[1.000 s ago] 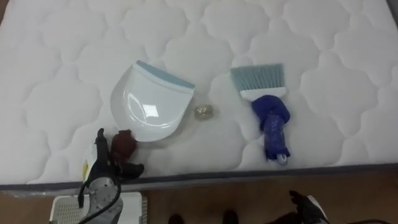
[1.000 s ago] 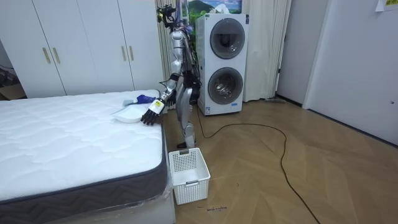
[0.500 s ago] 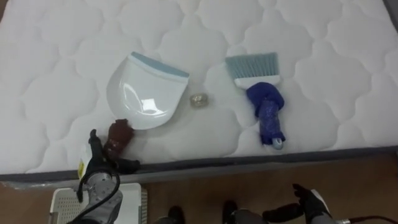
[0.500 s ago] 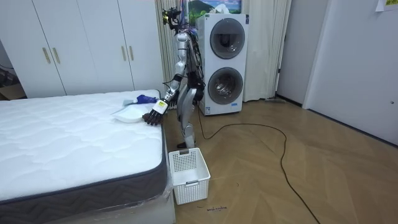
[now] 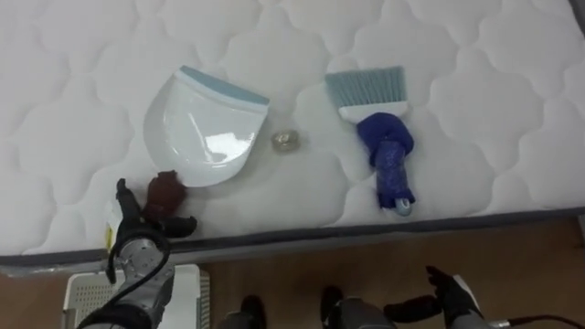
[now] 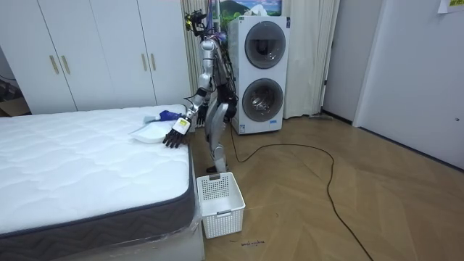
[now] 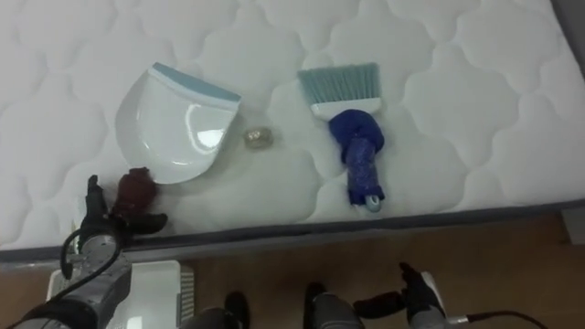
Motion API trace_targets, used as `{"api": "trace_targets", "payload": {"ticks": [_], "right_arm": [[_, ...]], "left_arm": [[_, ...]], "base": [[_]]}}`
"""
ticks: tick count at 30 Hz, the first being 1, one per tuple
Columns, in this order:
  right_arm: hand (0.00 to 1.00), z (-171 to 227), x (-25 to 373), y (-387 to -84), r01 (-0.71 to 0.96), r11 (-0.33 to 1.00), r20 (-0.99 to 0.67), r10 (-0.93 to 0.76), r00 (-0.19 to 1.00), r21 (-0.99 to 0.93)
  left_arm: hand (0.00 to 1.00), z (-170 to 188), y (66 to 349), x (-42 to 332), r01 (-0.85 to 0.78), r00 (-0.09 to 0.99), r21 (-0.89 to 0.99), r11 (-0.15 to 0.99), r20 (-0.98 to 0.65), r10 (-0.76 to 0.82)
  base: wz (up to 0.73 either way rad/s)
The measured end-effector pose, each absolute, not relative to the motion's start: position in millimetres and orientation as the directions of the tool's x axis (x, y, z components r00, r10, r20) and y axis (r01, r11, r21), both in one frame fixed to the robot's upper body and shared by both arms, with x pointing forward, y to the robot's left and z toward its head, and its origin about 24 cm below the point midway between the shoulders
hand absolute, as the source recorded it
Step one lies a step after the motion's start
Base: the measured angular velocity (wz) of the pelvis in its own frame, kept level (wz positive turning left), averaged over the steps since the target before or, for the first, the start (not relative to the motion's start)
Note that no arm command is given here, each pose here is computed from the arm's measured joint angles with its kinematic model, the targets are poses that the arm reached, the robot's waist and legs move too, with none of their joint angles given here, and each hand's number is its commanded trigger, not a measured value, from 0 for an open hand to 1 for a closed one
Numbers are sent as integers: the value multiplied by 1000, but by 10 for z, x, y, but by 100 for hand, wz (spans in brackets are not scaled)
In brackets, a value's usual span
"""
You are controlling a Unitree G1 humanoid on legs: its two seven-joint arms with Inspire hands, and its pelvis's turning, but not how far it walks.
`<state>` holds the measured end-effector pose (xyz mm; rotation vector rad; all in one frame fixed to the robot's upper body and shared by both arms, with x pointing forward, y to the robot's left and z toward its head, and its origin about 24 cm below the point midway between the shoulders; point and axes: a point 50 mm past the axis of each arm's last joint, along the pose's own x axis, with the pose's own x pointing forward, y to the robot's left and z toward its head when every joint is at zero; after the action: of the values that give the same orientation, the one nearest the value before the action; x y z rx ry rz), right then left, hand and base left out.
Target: Clean bed
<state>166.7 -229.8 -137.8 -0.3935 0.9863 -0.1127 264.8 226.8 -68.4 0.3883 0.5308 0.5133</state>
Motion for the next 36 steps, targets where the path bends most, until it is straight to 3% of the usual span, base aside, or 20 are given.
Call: {"api": "trace_targets", "payload": {"ticks": [11,12,13,14,15,18,28,36], "right_arm": [[0,-1360,1672,-2338,-91,917,-775,-272,570,-389],[0,-1360,1672,-2338,-91,917,-775,-272,571,-388],[0,-1362,1669,-2338,-91,917,-776,-272,569,-388],[0,-1363,1669,-2337,-92,917,-777,-271,569,-387],[0,-1363,1669,-2335,-93,917,-778,-270,568,-387],[0,-1359,1676,-2343,-100,919,-780,-262,568,-382],[0,-1375,1658,-2335,-119,925,-805,-245,540,-361],[0,-1393,1630,-2326,-133,926,-822,-240,517,-354]], "left_arm": [[0,-494,2244,2846,-392,775,479,786,-290,562],[32,-492,2244,2849,-392,775,479,786,-289,562],[52,-491,2242,2850,-389,777,481,786,-288,560],[60,-490,2241,2851,-385,779,485,785,-285,558],[83,-488,2245,2852,-379,782,492,784,-282,556],[100,-490,2233,2856,-352,796,507,787,-280,536],[100,-548,2243,2845,-146,839,605,782,-343,422],[100,-690,2206,2761,28,812,623,782,-471,346]], "base": [[5],[14],[8],[0],[0],[-2],[-3],[-3]]}}
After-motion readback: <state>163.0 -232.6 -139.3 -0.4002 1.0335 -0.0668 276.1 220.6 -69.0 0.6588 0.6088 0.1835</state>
